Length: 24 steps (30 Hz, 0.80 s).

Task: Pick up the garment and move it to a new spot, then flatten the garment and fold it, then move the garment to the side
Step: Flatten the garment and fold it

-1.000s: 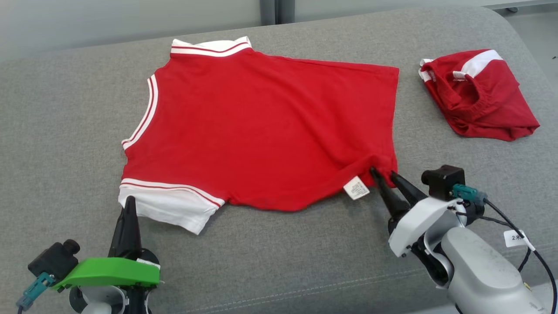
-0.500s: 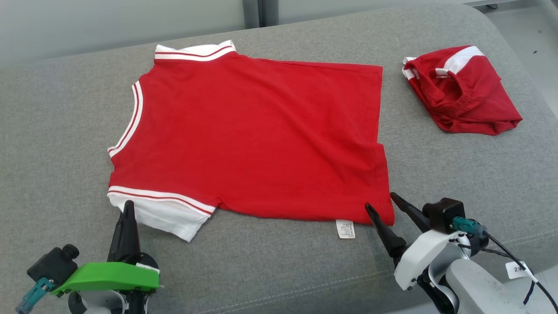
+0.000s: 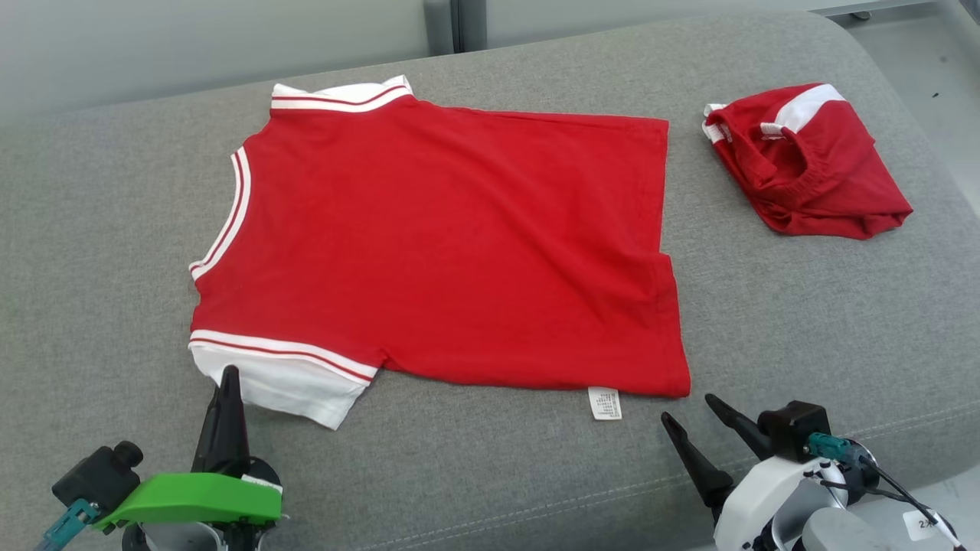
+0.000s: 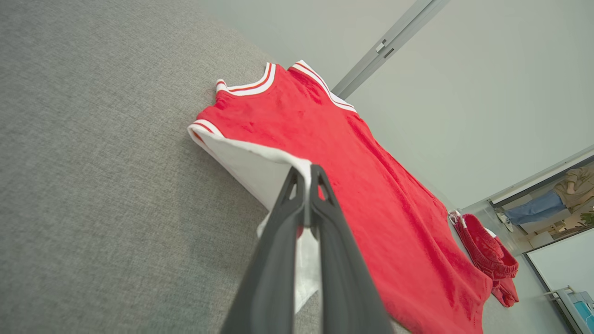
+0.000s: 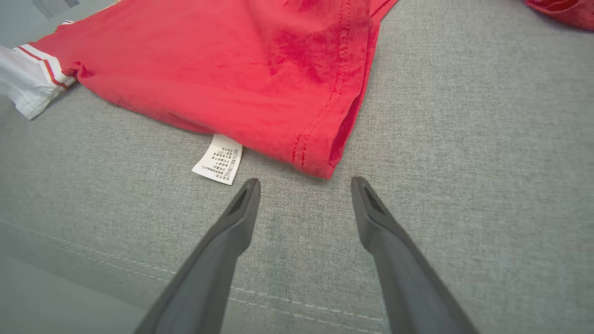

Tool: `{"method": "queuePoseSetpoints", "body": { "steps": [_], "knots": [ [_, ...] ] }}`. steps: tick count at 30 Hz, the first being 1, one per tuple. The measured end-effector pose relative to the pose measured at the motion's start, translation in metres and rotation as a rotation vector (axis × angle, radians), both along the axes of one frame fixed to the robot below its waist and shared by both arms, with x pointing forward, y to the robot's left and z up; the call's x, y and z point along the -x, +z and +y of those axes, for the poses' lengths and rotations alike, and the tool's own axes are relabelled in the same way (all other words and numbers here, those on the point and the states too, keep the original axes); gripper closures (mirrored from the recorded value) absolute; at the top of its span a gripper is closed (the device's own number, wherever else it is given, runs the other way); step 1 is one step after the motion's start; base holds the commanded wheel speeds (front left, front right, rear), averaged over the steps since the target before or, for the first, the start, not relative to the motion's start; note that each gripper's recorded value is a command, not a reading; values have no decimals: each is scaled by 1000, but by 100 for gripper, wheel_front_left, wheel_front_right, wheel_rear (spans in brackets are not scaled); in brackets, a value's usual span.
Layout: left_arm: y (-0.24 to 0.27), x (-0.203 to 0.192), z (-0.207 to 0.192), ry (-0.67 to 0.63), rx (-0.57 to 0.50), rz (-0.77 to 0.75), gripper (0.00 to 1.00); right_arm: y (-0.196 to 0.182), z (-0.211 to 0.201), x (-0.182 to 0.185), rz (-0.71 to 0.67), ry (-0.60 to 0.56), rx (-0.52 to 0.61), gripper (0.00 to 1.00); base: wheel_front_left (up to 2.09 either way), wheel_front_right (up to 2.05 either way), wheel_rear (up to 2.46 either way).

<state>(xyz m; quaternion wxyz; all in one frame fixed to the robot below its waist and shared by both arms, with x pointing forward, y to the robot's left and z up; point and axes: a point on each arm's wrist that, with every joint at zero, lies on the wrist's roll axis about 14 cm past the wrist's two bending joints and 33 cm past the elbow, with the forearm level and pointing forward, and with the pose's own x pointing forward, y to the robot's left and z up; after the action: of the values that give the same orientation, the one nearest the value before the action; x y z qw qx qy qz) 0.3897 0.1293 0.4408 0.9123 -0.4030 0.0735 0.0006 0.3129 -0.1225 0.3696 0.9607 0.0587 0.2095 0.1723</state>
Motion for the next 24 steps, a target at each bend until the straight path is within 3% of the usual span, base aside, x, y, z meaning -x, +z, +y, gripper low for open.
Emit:
{"method": "queuePoseSetpoints", "body": {
  "steps": [24],
  "knots": [
    [-4, 9, 17, 48, -15, 15, 100, -7, 15, -23, -29, 157, 128, 0, 0, 0, 0]
  ]
}}
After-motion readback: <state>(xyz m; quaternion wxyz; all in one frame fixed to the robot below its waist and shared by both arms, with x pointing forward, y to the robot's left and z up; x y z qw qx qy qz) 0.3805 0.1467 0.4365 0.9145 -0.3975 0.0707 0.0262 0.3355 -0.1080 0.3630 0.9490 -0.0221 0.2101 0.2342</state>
